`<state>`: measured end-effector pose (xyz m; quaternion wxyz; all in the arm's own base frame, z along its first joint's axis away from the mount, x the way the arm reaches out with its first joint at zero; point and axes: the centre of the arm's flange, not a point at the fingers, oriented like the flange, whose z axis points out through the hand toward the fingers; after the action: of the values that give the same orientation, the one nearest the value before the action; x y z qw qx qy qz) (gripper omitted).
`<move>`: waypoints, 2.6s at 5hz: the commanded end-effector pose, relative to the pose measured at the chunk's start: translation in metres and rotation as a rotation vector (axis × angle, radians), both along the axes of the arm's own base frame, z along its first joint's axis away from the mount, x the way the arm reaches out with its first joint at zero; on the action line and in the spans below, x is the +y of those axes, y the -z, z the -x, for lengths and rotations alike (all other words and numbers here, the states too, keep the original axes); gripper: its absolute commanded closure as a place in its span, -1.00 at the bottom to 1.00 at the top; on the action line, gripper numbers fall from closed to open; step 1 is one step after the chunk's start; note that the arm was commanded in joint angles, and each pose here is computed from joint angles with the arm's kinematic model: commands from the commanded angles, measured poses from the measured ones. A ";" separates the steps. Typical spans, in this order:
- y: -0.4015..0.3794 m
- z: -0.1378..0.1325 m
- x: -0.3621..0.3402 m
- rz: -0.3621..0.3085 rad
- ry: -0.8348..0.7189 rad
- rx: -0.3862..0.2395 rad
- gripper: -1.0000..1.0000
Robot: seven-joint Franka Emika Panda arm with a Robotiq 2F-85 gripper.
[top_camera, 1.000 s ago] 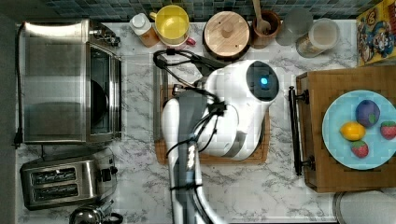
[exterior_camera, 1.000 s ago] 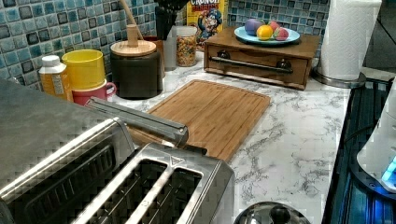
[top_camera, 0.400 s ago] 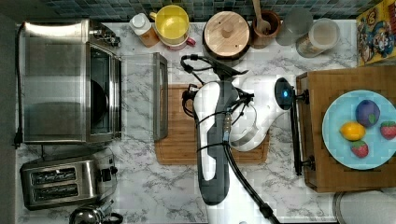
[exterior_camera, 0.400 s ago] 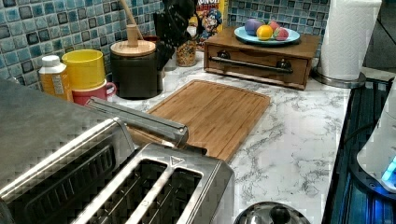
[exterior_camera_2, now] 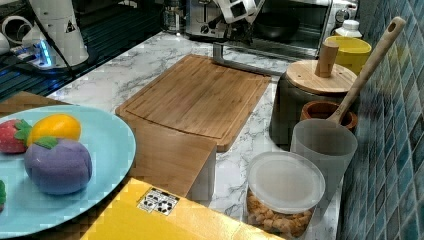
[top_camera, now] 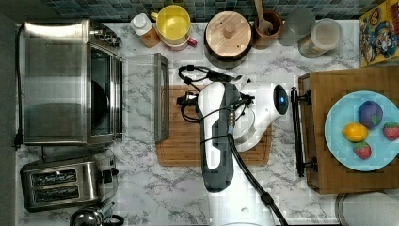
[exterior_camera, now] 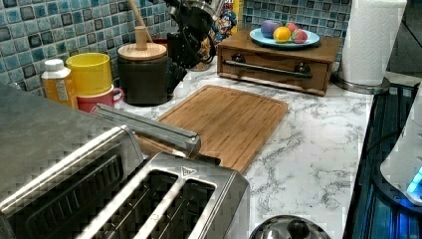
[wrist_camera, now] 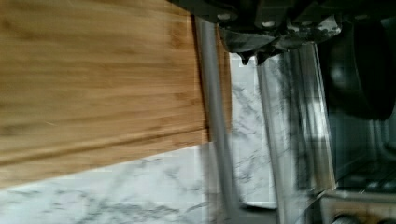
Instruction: Close the oven.
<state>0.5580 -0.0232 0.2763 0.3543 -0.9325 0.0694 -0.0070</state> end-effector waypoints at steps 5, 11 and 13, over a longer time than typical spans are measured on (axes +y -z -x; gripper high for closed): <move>0.043 -0.013 0.028 -0.203 -0.028 -0.165 1.00; 0.078 -0.040 0.095 -0.208 -0.118 -0.052 1.00; 0.082 -0.034 0.109 -0.252 -0.144 -0.059 1.00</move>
<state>0.5634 0.0309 0.1489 0.4482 -0.8923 0.0498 0.0222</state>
